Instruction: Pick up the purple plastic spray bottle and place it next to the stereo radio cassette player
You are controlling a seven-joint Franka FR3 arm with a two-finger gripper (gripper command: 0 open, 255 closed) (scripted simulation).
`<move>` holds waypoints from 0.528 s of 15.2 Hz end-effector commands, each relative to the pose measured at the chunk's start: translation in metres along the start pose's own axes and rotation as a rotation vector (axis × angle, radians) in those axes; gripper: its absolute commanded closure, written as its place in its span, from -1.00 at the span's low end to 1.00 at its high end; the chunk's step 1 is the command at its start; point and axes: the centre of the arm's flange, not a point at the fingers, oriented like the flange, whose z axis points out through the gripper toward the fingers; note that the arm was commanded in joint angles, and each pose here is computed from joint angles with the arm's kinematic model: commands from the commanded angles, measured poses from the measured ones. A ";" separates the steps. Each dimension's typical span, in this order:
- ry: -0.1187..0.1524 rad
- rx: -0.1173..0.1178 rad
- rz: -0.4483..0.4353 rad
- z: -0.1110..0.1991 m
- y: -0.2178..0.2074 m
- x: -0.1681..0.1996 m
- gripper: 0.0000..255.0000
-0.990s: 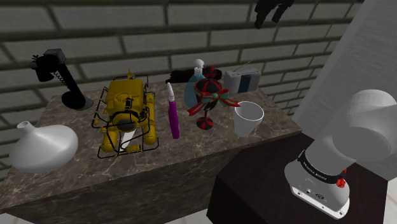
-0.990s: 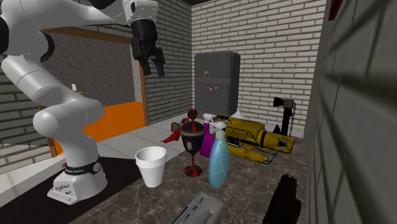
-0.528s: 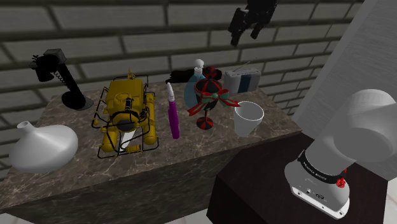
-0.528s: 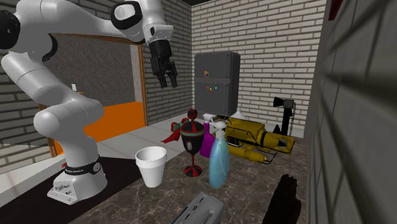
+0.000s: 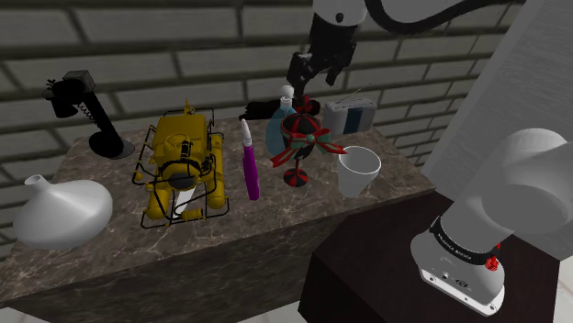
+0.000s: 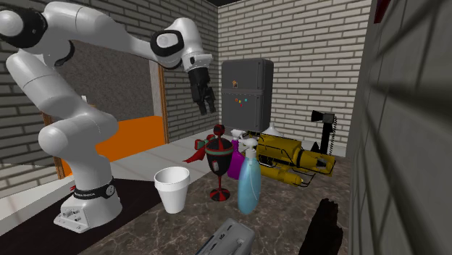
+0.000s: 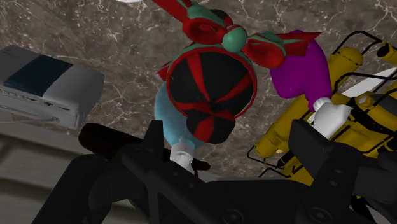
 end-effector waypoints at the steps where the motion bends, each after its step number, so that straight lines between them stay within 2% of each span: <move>1: 0.008 -0.002 0.007 0.011 -0.026 0.003 -1.00; 8: 0.035 -0.018 0.027 0.056 -0.108 0.008 -1.00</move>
